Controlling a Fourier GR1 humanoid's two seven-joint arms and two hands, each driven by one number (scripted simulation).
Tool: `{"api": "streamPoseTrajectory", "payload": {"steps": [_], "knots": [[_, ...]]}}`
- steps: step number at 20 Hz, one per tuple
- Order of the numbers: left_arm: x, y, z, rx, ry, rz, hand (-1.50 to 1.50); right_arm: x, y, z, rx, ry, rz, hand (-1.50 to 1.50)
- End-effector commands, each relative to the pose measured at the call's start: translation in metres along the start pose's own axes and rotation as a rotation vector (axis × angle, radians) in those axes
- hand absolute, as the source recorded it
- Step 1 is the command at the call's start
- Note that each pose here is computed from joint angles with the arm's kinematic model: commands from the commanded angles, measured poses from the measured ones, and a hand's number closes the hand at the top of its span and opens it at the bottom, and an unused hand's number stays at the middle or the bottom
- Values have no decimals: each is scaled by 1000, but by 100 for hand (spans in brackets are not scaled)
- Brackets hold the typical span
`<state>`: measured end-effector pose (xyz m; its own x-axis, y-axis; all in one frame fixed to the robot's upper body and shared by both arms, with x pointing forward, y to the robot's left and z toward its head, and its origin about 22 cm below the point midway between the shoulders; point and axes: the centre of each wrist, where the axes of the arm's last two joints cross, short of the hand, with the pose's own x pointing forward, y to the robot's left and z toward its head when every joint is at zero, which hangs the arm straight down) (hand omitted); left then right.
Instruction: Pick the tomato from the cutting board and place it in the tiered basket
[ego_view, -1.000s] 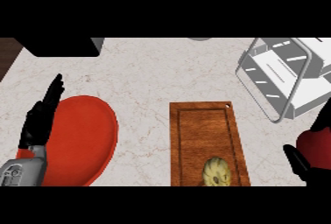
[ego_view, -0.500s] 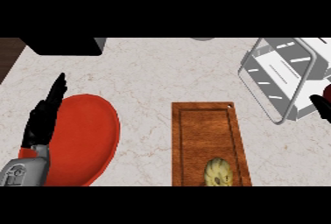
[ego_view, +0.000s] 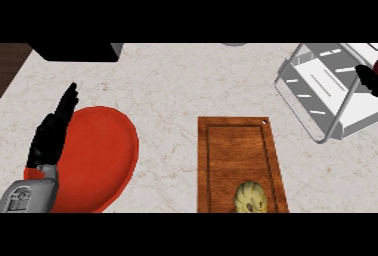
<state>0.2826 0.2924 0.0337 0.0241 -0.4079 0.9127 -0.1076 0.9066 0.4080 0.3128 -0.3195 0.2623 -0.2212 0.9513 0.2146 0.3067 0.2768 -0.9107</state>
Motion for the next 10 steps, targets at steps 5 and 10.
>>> {"api": "streamPoseTrajectory", "payload": {"steps": [5,10], "knots": [[8,4,-3,16,-2,2,0,-67,4,-35,-4,18,109,150],[10,-7,2,-9,-5,-8,0,-94,24,-44,69,-31,72,150]]}}
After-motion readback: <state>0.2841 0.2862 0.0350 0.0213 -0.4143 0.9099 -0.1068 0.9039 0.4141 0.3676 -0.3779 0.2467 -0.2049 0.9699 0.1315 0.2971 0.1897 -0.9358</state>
